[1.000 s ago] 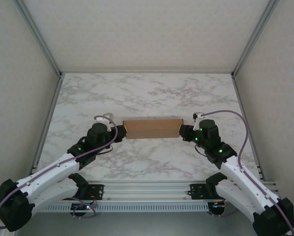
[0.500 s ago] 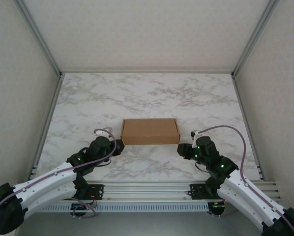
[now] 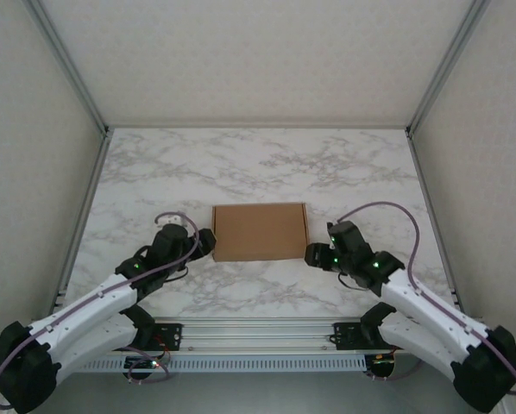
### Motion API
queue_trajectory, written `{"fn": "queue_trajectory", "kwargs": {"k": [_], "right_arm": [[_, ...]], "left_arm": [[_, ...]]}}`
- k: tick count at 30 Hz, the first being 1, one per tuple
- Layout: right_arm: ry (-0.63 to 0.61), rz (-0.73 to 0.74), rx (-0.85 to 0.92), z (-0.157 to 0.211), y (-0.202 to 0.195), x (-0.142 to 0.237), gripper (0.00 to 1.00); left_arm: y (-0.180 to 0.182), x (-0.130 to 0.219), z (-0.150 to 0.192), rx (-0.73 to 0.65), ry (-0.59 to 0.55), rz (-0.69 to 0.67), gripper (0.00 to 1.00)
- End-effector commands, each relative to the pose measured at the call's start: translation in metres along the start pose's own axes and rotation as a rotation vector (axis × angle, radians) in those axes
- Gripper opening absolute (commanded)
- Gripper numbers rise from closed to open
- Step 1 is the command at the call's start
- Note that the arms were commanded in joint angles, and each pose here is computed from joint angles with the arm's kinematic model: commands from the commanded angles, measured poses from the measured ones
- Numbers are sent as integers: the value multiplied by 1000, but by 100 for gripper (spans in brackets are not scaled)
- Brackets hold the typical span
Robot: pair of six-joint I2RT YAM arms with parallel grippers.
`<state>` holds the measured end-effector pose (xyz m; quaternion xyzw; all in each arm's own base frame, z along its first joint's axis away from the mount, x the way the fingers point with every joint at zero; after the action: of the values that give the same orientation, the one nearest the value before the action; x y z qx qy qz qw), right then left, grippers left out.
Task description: Fold the paper box
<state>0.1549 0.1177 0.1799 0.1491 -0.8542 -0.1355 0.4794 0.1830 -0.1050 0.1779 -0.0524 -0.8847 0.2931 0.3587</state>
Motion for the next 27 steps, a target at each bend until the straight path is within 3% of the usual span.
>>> {"fn": "queue_trajectory", "kwargs": {"k": [1, 2, 5, 8, 12, 14, 16, 18, 21, 25, 27], "right_arm": [[-124, -26, 86, -33, 19, 10, 77], [-166, -25, 103, -42, 23, 14, 98], [-286, -1, 173, -76, 38, 29, 99], [-476, 135, 148, -104, 40, 49, 99], [-733, 308, 172, -129, 29, 66, 99], [-756, 317, 336, -137, 26, 60, 99], [-751, 350, 477, -140, 20, 49, 99], [-752, 315, 564, -139, 10, 35, 99], [-764, 264, 508, -134, -16, 16, 99], [-676, 351, 405, -123, -55, -13, 99], [-659, 389, 358, -115, -70, -24, 99]], "left_arm": [[-34, 13, -41, -126, -173, 89, 100], [-40, 17, -53, -150, -237, 55, 100], [-47, 27, -87, -198, -426, -61, 99], [-42, 35, -115, -144, -605, -192, 100], [-34, 44, -138, -103, -761, -255, 100], [-26, 41, -139, -153, -798, -266, 100], [-16, 27, -134, -392, -762, -256, 100], [4, 14, -132, -448, -745, -313, 100], [41, -4, -133, -418, -689, -299, 100], [83, -10, -116, -318, -779, -345, 100], [101, -18, -109, -286, -765, -383, 100]]}}
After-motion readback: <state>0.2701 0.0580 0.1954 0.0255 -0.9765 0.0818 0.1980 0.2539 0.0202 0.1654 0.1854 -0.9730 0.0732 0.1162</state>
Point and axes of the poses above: each hand's point on the last joint's axis, 136 mm out from that joint toward the fingers, its own x axis back along the fingers, its own y axis along the line the jaws close on, z = x × y, the point moved 10 cm from there along x, back along the fingers, and after that the axes turned 1 degree about x, right-handed, at the moved point
